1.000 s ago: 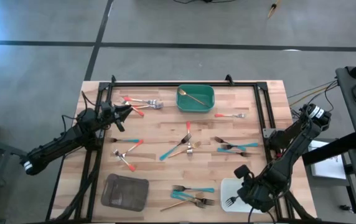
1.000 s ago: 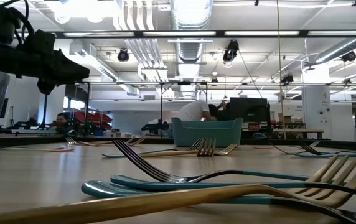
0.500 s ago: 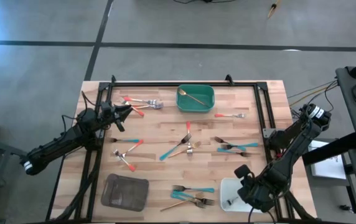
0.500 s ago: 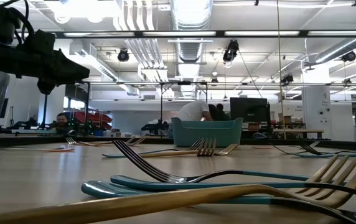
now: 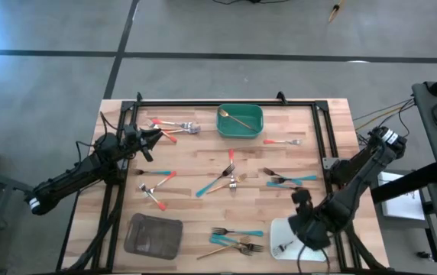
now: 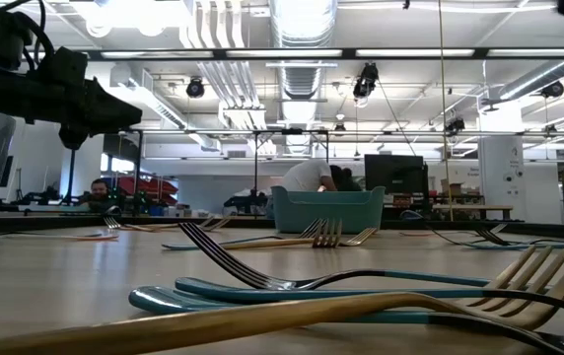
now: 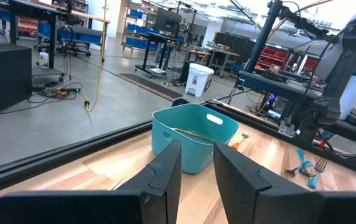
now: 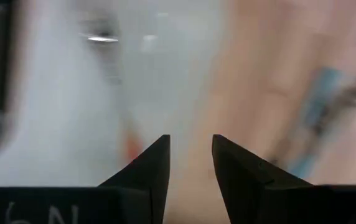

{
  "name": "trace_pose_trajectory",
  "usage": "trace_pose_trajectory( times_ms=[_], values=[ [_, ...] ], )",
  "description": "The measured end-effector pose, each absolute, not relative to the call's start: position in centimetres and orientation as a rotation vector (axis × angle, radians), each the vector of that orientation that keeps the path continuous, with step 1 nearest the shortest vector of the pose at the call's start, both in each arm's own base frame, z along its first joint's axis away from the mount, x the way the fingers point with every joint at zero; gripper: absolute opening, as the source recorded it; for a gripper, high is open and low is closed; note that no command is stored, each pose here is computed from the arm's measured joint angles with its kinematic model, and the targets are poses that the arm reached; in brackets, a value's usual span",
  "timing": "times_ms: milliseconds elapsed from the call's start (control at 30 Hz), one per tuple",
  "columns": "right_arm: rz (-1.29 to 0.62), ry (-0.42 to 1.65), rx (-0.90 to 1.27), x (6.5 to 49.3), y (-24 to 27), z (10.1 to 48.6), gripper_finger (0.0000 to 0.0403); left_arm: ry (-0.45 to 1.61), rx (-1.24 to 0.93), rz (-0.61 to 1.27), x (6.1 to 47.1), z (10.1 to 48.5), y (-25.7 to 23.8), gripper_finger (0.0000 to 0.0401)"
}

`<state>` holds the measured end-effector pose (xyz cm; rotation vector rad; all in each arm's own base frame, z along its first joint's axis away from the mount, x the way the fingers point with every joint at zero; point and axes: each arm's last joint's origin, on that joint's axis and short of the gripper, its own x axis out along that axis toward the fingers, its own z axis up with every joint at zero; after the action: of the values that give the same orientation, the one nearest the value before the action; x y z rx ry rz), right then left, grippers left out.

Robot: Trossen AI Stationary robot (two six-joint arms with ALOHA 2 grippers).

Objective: Sort silverware by color (type)
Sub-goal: Put the blue fork into the black bin

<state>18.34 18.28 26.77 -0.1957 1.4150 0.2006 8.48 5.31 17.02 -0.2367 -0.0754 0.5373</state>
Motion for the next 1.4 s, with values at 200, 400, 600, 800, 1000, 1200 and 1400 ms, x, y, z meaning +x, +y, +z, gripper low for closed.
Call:
trace_pose_trajectory(
  times_ms=[200, 400, 600, 800, 1000, 1200, 1400],
  values=[
    [-0.094, 1.395, -0.299, 19.3, 13.8, 28.2, 0.0111, -0.075, -0.237, 0.538, 8.5, 17.0, 5.3, 0.0078],
    [-0.272, 1.384, -0.197, 21.0, 9.1, 27.9, 0.0116, -0.075, -0.236, 0.538, 8.5, 17.0, 5.3, 0.0077],
    [-0.326, 1.472, -0.080, 22.6, 4.3, 26.4, 0.0112, -0.075, -0.237, 0.537, 8.5, 17.0, 5.3, 0.0077],
    [-0.181, 1.534, 0.111, 23.3, 2.3, 23.9, 0.0100, -0.075, -0.237, 0.538, 8.5, 17.0, 5.3, 0.0077],
    [-0.107, 1.535, 0.041, 23.0, 2.0, 21.7, 0.0100, -0.075, -0.237, 0.537, 8.5, 17.0, 5.3, 0.0077],
    [-0.026, 1.621, -0.047, 21.7, 1.9, 19.7, 0.0098, -0.075, -0.237, 0.538, 8.5, 17.0, 5.3, 0.0077],
    [-0.040, 1.635, 0.045, 21.2, 2.0, 18.3, 0.0098, -0.075, -0.237, 0.538, 8.5, 17.0, 5.3, 0.0078]
  ],
)
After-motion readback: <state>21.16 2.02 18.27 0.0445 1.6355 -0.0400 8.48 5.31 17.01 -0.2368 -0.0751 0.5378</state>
